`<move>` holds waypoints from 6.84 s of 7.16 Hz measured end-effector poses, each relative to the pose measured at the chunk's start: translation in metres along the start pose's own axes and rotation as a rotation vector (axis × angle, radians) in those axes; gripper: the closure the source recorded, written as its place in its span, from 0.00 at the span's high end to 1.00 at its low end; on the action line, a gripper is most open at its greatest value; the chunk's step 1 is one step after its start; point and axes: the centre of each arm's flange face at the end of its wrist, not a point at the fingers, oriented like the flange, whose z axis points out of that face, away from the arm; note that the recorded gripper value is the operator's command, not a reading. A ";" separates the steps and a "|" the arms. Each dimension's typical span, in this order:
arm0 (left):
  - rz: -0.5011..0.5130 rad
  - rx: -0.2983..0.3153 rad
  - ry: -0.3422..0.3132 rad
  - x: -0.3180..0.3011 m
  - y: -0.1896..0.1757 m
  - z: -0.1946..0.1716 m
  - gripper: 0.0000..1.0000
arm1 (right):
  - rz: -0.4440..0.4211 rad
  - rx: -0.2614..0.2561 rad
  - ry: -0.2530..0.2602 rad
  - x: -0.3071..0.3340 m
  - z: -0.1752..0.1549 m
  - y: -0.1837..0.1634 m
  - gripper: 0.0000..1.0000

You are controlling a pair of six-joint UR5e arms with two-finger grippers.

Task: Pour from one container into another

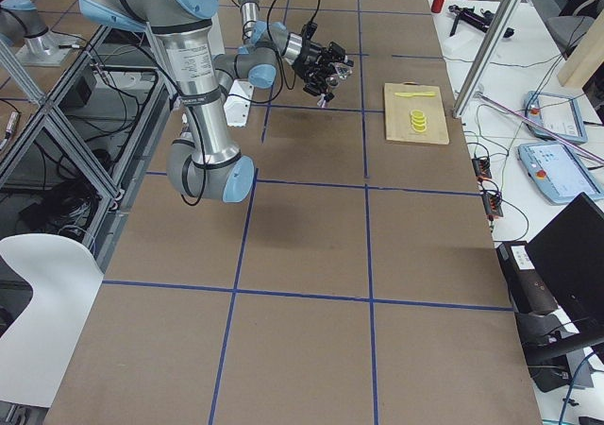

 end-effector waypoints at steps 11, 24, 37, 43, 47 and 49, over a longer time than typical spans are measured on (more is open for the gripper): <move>-0.014 0.023 0.001 -0.008 -0.012 -0.002 0.00 | 0.653 0.013 0.002 0.015 -0.001 0.004 0.00; -0.161 0.131 -0.227 -0.238 -0.011 -0.090 0.00 | 1.247 -0.274 0.088 0.068 0.039 0.208 0.00; -0.259 0.260 -0.726 -0.390 0.127 -0.182 0.00 | 1.450 -0.145 0.067 -0.051 0.007 0.292 0.00; -0.166 0.314 -0.708 -0.346 0.204 -0.180 0.00 | 1.430 -0.159 0.046 -0.070 -0.005 0.304 0.00; -0.169 0.293 -0.676 -0.323 0.215 -0.175 0.00 | 1.459 -0.153 0.053 -0.079 -0.011 0.311 0.00; -0.163 0.285 -0.674 -0.321 0.217 -0.176 0.15 | 1.456 -0.148 0.053 -0.081 -0.013 0.310 0.00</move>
